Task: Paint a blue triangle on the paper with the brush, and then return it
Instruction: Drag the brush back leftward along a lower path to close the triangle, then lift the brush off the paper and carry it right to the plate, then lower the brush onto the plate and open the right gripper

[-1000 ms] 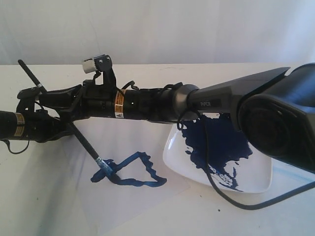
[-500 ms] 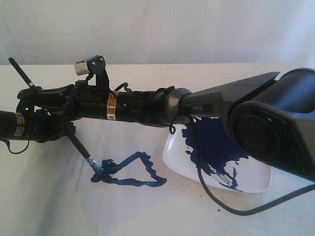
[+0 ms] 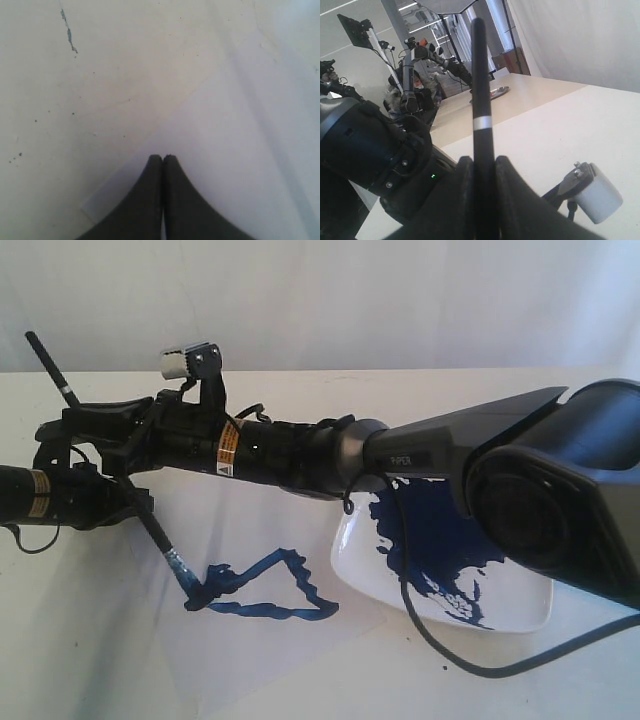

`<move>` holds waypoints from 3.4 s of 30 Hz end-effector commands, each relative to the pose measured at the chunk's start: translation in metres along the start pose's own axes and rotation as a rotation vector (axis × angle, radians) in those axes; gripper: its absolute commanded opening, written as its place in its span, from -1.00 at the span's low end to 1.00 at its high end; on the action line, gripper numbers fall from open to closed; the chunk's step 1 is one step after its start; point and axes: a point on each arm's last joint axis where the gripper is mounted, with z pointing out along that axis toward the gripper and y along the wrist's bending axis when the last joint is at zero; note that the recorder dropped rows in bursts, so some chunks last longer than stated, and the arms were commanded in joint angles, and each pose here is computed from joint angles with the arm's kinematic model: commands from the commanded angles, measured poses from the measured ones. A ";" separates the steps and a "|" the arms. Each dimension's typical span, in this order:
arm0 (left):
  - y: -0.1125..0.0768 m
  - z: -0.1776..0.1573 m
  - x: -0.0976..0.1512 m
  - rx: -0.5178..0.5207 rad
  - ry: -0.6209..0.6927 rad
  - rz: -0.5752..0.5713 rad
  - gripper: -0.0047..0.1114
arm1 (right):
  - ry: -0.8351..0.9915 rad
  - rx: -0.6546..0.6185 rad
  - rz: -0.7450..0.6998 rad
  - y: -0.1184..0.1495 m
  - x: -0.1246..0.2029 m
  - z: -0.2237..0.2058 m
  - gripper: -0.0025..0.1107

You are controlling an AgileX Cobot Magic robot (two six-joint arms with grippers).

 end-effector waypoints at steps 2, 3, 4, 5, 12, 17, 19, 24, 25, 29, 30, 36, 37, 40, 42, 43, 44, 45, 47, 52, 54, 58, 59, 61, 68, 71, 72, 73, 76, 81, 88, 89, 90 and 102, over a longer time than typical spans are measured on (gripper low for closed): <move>0.015 0.003 0.019 -0.125 0.108 0.038 -0.92 | -0.026 -0.007 0.000 -0.001 -0.004 -0.002 -0.96; 0.015 0.003 0.019 -0.125 0.108 0.038 -0.92 | -0.031 -0.008 0.007 -0.003 -0.005 -0.004 -0.96; 0.015 0.003 0.019 -0.125 0.108 0.038 -0.92 | -0.033 -0.009 0.013 -0.003 -0.006 -0.004 -0.96; 0.015 0.003 0.019 -0.125 0.108 0.038 -0.92 | -0.034 -0.005 0.017 -0.005 -0.006 -0.006 -0.96; 0.015 0.003 0.019 -0.125 0.108 0.038 -0.92 | -0.048 -0.015 0.003 -0.007 -0.028 -0.015 -0.96; 0.015 0.003 0.019 -0.125 0.108 0.038 -0.92 | -0.047 -0.061 0.023 -0.001 -0.049 -0.021 -0.96; 0.015 0.003 0.019 -0.125 0.108 0.038 -0.92 | -0.063 -0.069 0.049 -0.002 -0.057 -0.026 -0.96; 0.015 0.003 0.019 -0.125 0.108 0.038 -0.92 | -0.102 -0.076 0.071 -0.010 -0.072 -0.040 -0.96; 0.015 0.003 0.019 -0.125 0.108 0.038 -0.92 | -0.107 -0.067 0.084 -0.013 -0.075 -0.044 -0.96; 0.015 0.003 0.019 -0.125 0.108 0.038 -0.92 | -0.133 -0.020 0.163 -0.029 -0.086 -0.064 -0.96; 0.015 0.003 0.019 -0.125 0.108 0.038 -0.92 | -0.136 -0.008 0.172 -0.032 -0.088 -0.069 -0.96; 0.015 0.003 0.019 -0.125 0.108 0.038 -0.92 | -0.149 0.070 0.204 -0.042 -0.091 -0.098 -0.96; 0.015 0.003 0.019 -0.125 0.108 0.038 -0.92 | -0.156 0.087 0.212 -0.044 -0.092 -0.104 -0.96; 0.015 0.003 0.019 -0.125 0.108 0.038 -0.92 | -0.190 0.136 0.215 -0.046 -0.096 -0.120 -0.96; 0.015 0.003 0.019 -0.125 0.108 0.038 -0.92 | -0.222 0.181 0.202 -0.048 -0.100 -0.133 -0.96; 0.015 0.003 0.019 -0.125 0.108 0.038 -0.92 | -0.240 0.208 0.193 -0.048 -0.101 -0.141 -0.96; 0.015 0.003 0.019 -0.125 0.108 0.038 -0.92 | -0.253 0.229 0.185 -0.049 -0.102 -0.146 -0.96; 0.015 0.003 0.019 -0.125 0.108 0.038 -0.92 | -0.271 0.259 0.176 -0.049 -0.103 -0.154 -0.96; 0.015 0.003 0.019 -0.125 0.108 0.038 -0.92 | -0.307 0.321 0.176 -0.049 -0.101 -0.168 -0.96; 0.015 0.003 0.019 -0.125 0.108 0.038 -0.92 | -0.390 0.487 0.189 -0.049 -0.092 -0.202 -0.96; 0.015 0.003 0.019 -0.125 0.108 0.038 -0.92 | -0.415 0.537 0.210 -0.049 -0.088 -0.213 -0.96; 0.015 0.003 0.019 -0.125 0.108 0.038 -0.92 | -0.480 0.646 0.243 -0.052 -0.081 -0.235 -0.96; 0.015 0.003 0.019 -0.125 0.108 0.038 -0.92 | -0.505 0.679 0.258 -0.053 -0.079 -0.241 -0.96; 0.015 0.003 0.019 -0.125 0.108 0.038 -0.92 | -0.551 0.743 0.285 -0.054 -0.076 -0.255 -0.96; 0.015 0.003 0.019 -0.125 0.108 0.038 -0.92 | -0.617 0.904 0.340 -0.056 -0.063 -0.299 -0.96; 0.015 0.003 0.019 -0.125 0.108 0.038 -0.92 | -0.638 0.961 0.353 -0.055 -0.058 -0.314 -0.96; 0.015 0.003 0.019 -0.125 0.108 0.038 -0.92 | -0.646 0.975 0.353 -0.055 -0.058 -0.318 -0.96; 0.015 0.003 0.019 -0.125 0.108 0.038 -0.92 | -0.655 0.993 0.357 -0.055 -0.056 -0.322 -0.96; 0.015 0.003 0.019 -0.125 0.108 0.038 -0.92 | -0.668 1.044 0.348 -0.055 -0.053 -0.332 -0.96; 0.015 0.003 0.019 -0.125 0.108 0.038 -0.92 | -0.694 1.078 0.386 -0.059 -0.044 -0.338 -0.96; 0.015 0.003 0.019 -0.123 0.107 0.038 -0.92 | -0.762 1.121 0.421 -0.062 -0.041 -0.345 -0.96; 0.015 0.003 0.019 -0.123 0.107 0.038 -0.92 | -0.772 1.127 0.422 -0.063 -0.041 -0.346 -0.96; 0.015 0.003 0.019 -0.123 0.107 0.038 -0.92 | -0.775 1.130 0.421 -0.063 -0.041 -0.347 -0.96; 0.014 0.003 0.018 -0.119 0.106 0.038 -0.92 | -0.686 1.318 0.489 -0.069 -0.028 -0.359 -0.96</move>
